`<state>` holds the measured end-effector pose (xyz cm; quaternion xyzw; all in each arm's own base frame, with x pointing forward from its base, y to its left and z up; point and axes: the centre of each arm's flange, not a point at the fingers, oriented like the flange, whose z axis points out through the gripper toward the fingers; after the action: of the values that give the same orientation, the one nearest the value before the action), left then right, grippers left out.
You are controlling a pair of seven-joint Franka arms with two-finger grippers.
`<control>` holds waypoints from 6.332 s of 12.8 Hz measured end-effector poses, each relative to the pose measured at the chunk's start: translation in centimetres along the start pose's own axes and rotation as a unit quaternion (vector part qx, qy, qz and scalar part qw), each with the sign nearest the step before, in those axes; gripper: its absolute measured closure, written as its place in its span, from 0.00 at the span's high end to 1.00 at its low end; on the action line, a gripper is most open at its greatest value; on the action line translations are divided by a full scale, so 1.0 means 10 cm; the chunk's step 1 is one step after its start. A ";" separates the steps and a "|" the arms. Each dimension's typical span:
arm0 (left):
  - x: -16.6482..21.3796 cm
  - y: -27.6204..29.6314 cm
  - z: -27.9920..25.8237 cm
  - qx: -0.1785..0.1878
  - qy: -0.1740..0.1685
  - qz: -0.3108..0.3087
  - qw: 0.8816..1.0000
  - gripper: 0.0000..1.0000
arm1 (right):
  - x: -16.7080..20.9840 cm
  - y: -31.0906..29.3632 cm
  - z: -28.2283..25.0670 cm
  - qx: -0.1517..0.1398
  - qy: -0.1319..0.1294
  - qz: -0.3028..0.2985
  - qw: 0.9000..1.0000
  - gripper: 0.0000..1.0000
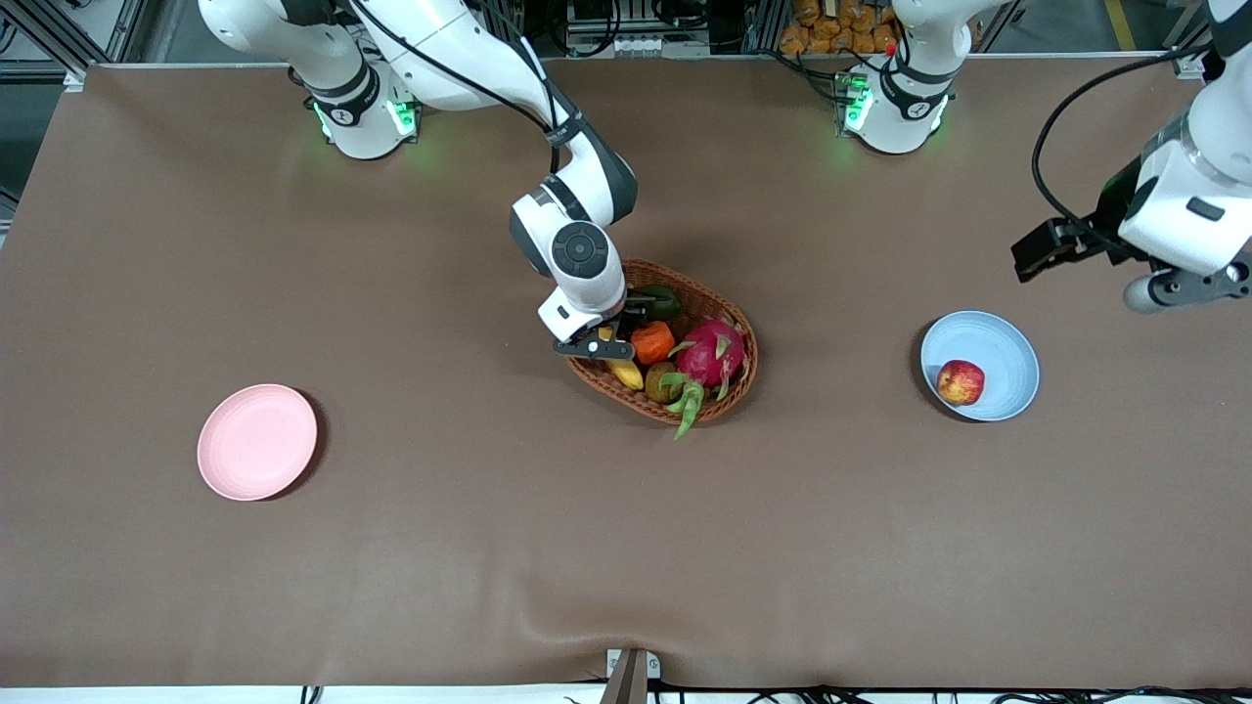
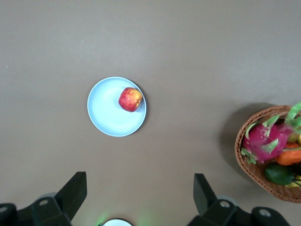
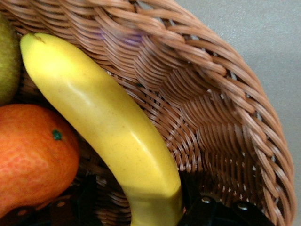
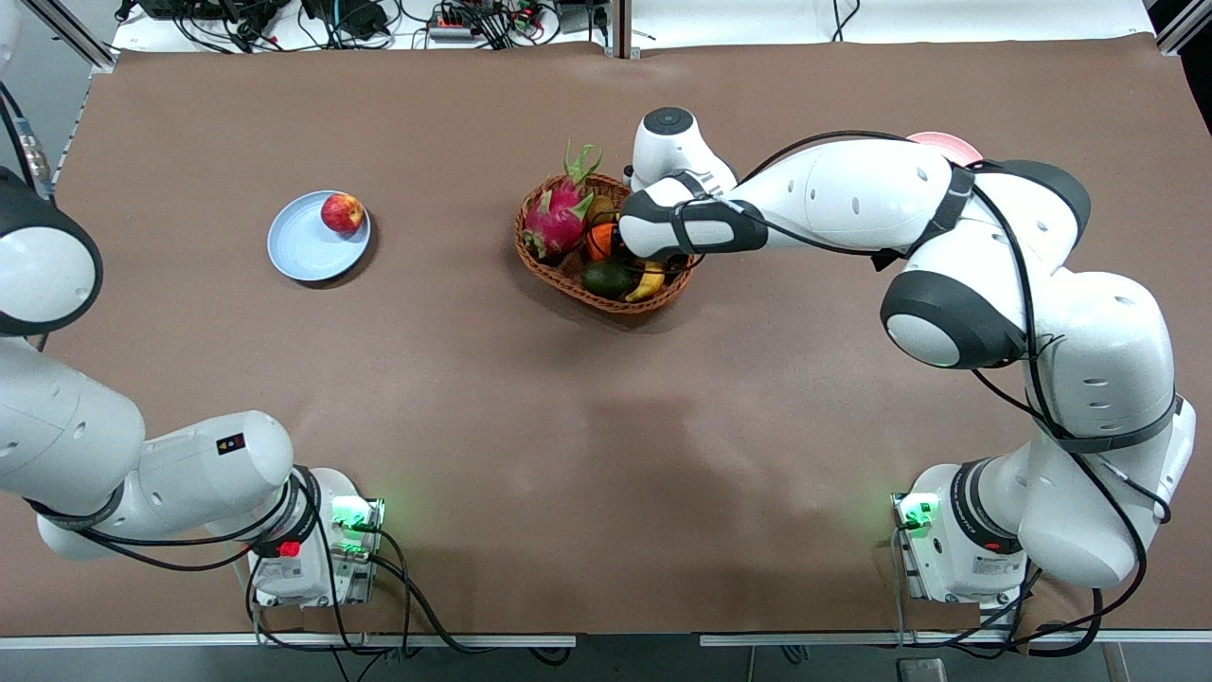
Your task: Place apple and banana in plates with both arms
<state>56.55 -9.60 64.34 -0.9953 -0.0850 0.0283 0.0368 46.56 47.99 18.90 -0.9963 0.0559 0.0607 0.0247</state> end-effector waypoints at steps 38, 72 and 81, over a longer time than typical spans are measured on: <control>-0.52 -0.60 -0.25 -0.028 0.021 -0.022 0.999 1.00 | 2.18 3.86 -1.66 0.002 -0.085 -0.057 0.995 0.41; -0.62 -0.19 -0.28 -0.026 0.028 0.016 0.999 1.00 | 1.13 4.60 -4.33 0.015 0.019 -0.133 0.991 1.00; -0.62 -0.18 -0.28 -0.026 0.029 0.017 0.999 1.00 | 0.56 4.84 -4.93 -0.023 0.032 -0.038 0.998 1.00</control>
<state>50.31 -9.09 67.63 -0.9976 -0.0675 -0.0022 0.0129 52.35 -3.37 65.04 -0.9994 0.0174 0.0289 0.0024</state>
